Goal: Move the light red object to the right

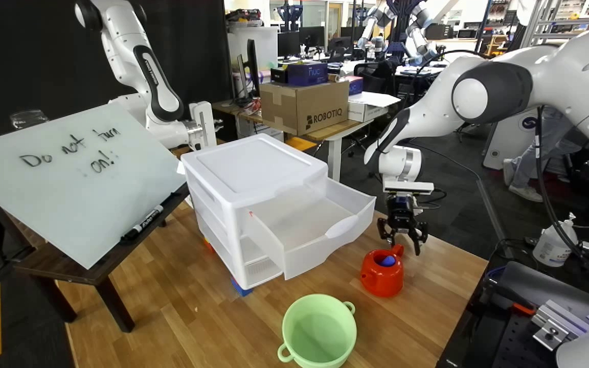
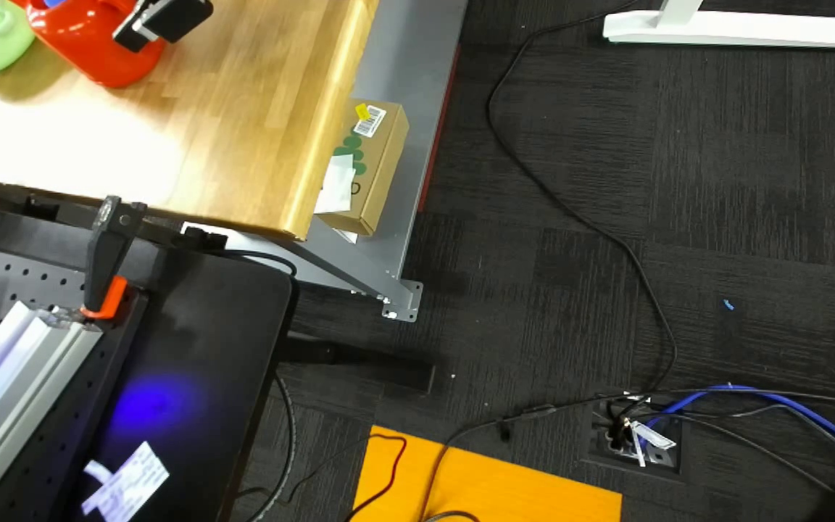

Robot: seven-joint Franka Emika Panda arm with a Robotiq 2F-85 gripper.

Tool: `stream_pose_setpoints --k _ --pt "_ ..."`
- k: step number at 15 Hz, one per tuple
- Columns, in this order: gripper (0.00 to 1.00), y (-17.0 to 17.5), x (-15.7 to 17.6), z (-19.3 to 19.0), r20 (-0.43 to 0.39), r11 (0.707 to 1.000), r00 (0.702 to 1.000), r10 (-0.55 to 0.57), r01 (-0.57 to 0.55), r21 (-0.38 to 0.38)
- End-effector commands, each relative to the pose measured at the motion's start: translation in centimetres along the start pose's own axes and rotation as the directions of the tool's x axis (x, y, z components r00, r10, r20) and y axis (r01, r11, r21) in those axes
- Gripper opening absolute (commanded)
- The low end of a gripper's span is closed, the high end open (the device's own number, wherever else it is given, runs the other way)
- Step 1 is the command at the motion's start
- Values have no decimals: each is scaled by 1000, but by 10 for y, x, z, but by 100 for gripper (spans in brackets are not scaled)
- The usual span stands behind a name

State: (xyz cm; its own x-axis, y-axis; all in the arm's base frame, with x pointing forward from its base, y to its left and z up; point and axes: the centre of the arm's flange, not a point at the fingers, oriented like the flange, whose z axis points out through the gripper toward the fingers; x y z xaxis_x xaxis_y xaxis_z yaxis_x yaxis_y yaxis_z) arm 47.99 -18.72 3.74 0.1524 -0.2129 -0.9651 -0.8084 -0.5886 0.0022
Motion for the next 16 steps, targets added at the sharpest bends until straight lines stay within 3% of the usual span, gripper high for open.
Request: stream_pose_setpoints --k 1,5,7,8,16 --pt "34 -3 0 -1 9 1000 1000 19 -19 -19" --pt "5 -3 0 -3 20 1000 999 27 -26 -15" --pt "0 -1 -2 -5 20 1000 999 29 -29 -9" --pt "5 -1 -3 -6 20 1000 999 30 -30 -7" --pt "5 -2 -12 -11 7 999 999 34 -34 -7"
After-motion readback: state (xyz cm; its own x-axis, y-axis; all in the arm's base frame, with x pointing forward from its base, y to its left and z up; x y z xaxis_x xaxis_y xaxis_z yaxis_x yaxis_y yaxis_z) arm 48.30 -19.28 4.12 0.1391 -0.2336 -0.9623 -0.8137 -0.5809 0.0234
